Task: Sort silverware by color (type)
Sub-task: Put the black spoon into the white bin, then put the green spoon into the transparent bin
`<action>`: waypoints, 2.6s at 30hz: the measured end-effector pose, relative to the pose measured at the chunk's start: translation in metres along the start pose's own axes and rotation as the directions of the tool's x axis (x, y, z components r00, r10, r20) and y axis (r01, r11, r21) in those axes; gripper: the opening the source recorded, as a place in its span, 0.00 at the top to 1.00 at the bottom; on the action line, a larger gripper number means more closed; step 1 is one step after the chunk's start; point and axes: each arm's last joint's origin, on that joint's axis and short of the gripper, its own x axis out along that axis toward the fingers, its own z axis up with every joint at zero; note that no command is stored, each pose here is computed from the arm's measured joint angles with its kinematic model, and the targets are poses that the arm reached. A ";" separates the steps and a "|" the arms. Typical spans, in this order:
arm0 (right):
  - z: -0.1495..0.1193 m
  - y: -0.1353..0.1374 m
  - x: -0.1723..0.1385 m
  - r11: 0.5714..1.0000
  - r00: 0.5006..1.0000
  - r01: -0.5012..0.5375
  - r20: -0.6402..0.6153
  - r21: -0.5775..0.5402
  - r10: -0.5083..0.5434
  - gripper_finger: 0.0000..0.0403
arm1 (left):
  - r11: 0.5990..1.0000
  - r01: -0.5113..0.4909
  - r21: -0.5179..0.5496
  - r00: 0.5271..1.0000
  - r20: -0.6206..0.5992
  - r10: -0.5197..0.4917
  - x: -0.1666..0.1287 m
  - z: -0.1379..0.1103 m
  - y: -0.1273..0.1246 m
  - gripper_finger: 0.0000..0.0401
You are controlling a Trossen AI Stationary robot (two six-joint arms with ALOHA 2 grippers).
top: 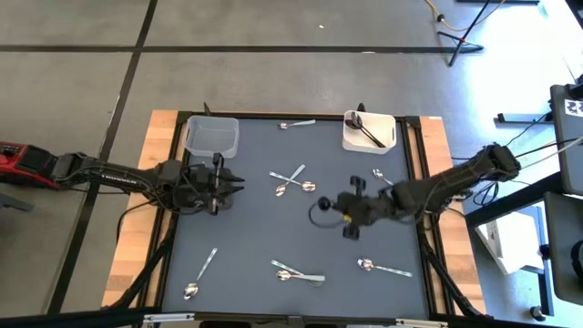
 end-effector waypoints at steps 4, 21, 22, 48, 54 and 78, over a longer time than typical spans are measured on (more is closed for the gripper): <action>0.010 -0.039 0.004 0.987 0.987 0.162 0.020 -0.022 -0.162 0.99 | 0.999 -0.001 -0.032 0.999 -0.033 0.000 0.000 -0.003 0.000 0.77; -0.023 -0.200 0.040 0.817 0.812 0.576 -0.089 -0.035 -0.577 0.99 | 0.983 -0.107 -0.147 0.948 -0.313 0.057 0.010 -0.040 -0.021 0.77; -0.028 -0.206 0.041 0.807 0.802 0.590 -0.098 -0.034 -0.590 0.99 | 0.982 -0.112 -0.153 0.949 -0.310 0.060 0.011 -0.041 -0.023 0.77; -0.055 -0.260 0.033 0.831 0.856 0.504 -0.011 0.237 -0.516 0.55 | 0.980 -0.187 -0.061 0.971 -0.164 0.175 0.042 -0.018 -0.014 0.77; -0.030 -0.249 0.033 0.974 0.900 0.142 0.386 0.178 -0.201 0.51 | 0.961 -0.262 -0.087 0.960 -0.126 0.251 0.050 -0.007 0.001 0.77; -0.015 -0.190 0.050 0.985 0.842 0.044 0.537 -0.169 0.054 0.51 | 0.971 -0.239 0.011 0.646 -0.744 0.167 0.153 -0.058 0.086 0.56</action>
